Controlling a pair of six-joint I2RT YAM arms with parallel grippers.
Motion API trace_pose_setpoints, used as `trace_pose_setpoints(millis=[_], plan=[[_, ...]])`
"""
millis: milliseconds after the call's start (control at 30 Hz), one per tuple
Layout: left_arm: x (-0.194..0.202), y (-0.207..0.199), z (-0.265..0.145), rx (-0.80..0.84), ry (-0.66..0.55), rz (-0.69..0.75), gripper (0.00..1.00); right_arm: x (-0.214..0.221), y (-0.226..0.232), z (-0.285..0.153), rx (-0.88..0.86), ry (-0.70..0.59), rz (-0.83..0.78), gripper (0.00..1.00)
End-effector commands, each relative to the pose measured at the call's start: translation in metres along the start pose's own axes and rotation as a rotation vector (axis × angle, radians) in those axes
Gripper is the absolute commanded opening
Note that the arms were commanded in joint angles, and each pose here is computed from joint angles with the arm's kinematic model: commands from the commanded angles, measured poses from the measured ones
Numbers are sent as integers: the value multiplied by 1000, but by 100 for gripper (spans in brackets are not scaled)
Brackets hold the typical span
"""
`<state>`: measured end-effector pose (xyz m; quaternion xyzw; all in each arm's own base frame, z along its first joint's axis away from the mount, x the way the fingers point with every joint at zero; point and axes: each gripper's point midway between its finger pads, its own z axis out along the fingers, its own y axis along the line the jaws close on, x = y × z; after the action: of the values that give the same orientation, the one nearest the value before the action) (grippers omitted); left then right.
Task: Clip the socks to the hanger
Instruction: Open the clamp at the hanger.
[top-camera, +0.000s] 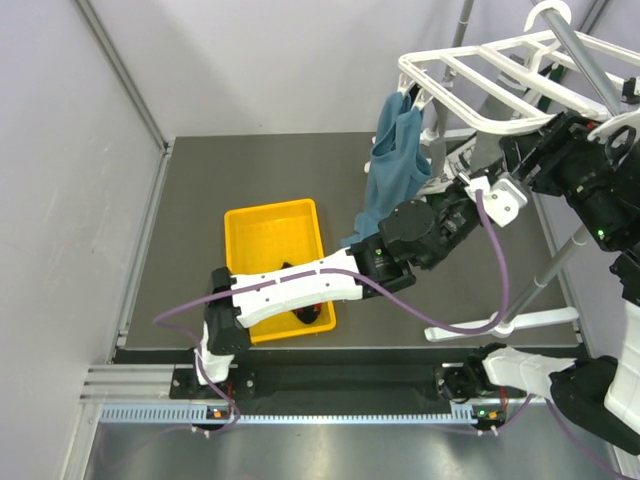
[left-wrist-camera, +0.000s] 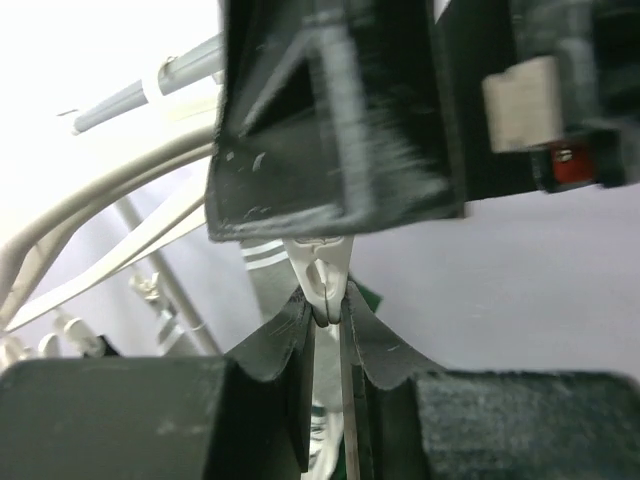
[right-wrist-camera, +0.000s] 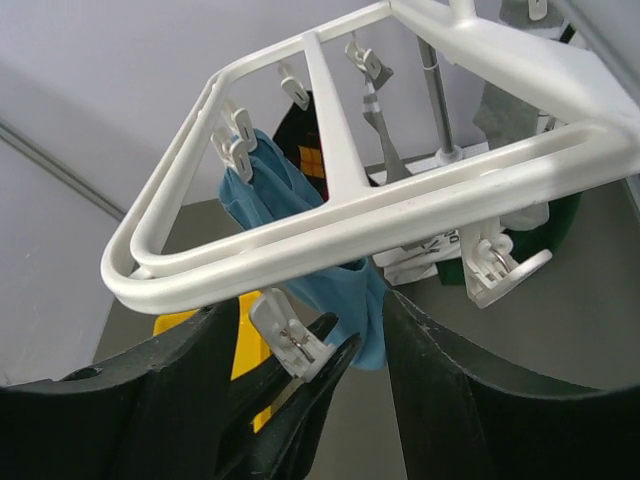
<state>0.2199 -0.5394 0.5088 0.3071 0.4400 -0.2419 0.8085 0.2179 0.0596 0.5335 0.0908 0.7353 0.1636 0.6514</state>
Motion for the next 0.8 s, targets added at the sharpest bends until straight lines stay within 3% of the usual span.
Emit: trace_pose_setpoints(millis=[0, 167, 567, 733, 767], plan=[[1, -1, 2, -61, 25, 126, 0, -1, 7, 8, -9, 5, 39, 57], [5, -4, 1, -94, 40, 210, 0, 5, 8, 13, -1, 30, 58, 50], [17, -3, -3, -124, 59, 318, 0, 5, 1, 11, 42, 34, 68, 46], [19, -7, -5, -129, 58, 344, 0, 6, 2, 17, 49, 40, 73, 33], [19, -7, -5, -128, 59, 346, 0, 7, 2, 19, 53, 45, 72, 21]])
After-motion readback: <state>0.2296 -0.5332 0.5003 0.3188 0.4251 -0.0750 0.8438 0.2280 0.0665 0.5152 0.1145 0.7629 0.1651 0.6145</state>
